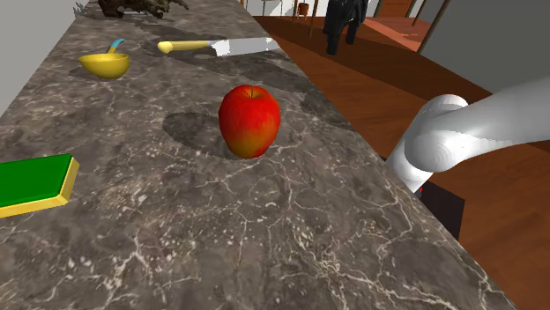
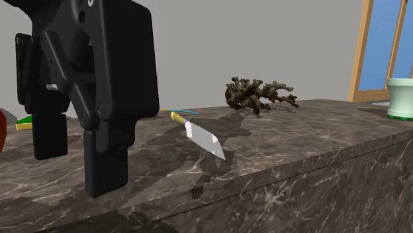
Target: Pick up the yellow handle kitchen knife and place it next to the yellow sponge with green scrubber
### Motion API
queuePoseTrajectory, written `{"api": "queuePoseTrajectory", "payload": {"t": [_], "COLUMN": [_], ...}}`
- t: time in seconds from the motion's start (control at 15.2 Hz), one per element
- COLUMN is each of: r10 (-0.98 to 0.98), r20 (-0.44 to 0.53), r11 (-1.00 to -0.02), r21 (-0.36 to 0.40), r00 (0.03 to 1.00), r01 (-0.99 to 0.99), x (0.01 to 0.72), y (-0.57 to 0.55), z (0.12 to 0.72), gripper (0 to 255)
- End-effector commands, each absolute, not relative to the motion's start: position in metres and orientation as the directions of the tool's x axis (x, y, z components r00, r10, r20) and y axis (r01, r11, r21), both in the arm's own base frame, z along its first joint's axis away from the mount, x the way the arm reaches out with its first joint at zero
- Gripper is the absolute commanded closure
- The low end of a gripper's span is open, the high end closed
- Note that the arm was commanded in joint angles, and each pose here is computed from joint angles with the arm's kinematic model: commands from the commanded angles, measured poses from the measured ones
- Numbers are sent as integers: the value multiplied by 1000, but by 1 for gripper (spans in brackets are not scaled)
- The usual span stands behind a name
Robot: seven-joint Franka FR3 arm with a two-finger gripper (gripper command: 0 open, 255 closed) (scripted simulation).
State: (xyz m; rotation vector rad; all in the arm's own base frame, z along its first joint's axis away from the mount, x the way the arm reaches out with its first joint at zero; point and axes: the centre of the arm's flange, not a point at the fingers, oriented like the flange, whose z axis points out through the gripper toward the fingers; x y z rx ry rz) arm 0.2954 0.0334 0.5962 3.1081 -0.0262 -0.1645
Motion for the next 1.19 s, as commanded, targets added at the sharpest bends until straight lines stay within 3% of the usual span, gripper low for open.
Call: {"api": "queuePoseTrajectory", "payload": {"t": [0.0, 0.53, 1.12], "r10": [-18, 315, 645], "r20": [-105, -82, -48], "r11": [-999, -949, -764], "r21": [30, 9, -4], "r00": [994, 946, 763], "r01": [-15, 316, 646], "x": [295, 395, 498], "y": [33, 39, 85], "z": [596, 588, 582], "gripper": [0, 0, 0]}}
